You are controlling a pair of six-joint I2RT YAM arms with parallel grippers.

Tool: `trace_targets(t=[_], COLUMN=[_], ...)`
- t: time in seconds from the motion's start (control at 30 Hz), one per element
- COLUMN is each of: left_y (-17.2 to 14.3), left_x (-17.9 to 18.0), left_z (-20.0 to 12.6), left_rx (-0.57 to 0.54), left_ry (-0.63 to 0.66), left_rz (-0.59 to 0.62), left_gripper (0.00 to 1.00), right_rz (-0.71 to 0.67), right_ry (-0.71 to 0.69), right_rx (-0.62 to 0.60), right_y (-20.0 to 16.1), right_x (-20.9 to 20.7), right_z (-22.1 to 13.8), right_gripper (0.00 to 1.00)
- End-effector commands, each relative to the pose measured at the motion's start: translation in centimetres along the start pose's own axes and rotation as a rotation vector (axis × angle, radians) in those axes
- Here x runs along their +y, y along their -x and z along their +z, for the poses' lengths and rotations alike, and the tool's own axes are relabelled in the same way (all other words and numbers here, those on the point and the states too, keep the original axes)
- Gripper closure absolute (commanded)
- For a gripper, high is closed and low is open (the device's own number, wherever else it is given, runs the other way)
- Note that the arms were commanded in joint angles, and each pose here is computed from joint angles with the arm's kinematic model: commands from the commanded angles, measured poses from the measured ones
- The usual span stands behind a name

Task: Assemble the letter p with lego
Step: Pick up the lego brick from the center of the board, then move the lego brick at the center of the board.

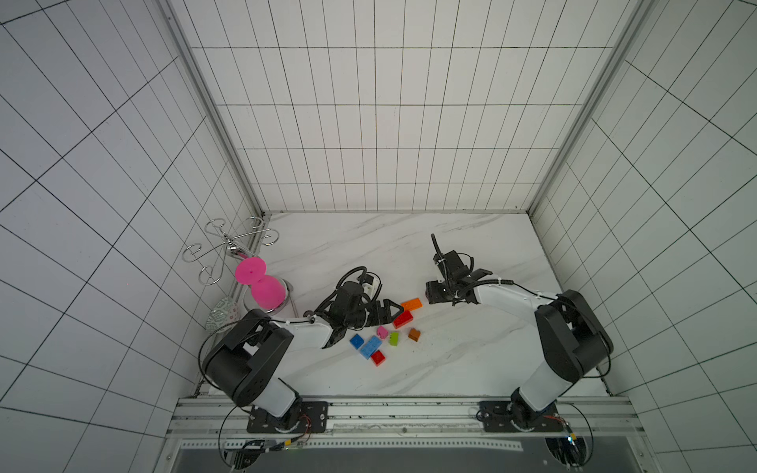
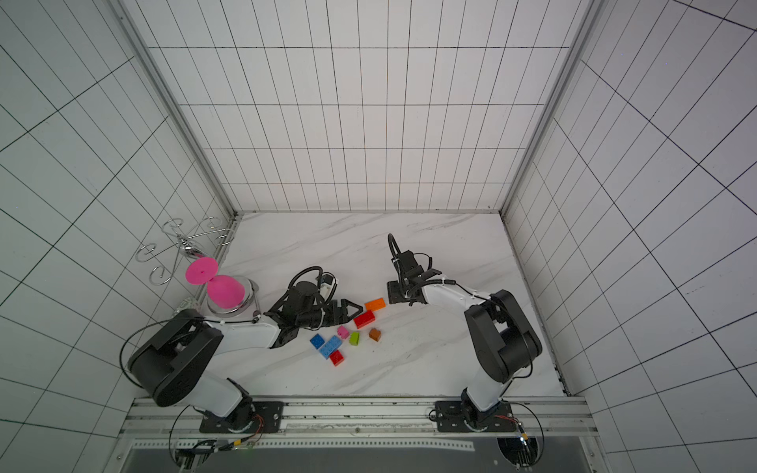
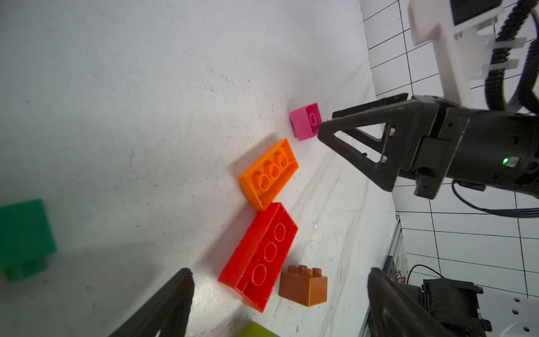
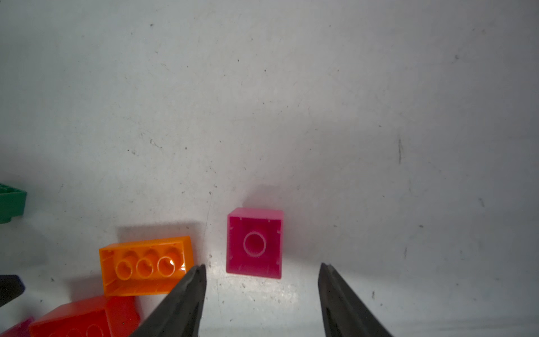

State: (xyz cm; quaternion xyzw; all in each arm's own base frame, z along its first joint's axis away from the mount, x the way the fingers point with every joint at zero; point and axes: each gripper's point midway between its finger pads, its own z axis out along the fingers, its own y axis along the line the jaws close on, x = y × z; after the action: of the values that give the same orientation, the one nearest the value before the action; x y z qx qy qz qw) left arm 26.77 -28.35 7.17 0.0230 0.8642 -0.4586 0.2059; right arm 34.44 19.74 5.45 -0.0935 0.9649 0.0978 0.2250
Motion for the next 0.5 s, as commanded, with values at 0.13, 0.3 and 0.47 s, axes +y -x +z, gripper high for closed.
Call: trace_targets(t=[0.13, 0.3, 0.47], left_y=[0.0, -0.7, -0.6], left_x=[-2.2, -2.1, -2.0], left_z=[2.3, 3.8, 4.7], left_rx=[0.022, 0.044, 0.048], left_ry=[-0.081, -0.091, -0.1], left_rz=[-0.003, -0.014, -0.017], left_gripper=[0.12, 0.12, 0.13], right_rz=[-0.008, -0.008, -0.012], right_ry=[-0.038, -0.083, -0.128], right_rx=[0.123, 0.13, 0.134], right_y=[-0.6, 0.0, 0.7], right_x=[-0.2, -0.8, -1.3], right_z=[1.2, 1.7, 2.2], right_gripper=[0.43, 0.49, 0.53])
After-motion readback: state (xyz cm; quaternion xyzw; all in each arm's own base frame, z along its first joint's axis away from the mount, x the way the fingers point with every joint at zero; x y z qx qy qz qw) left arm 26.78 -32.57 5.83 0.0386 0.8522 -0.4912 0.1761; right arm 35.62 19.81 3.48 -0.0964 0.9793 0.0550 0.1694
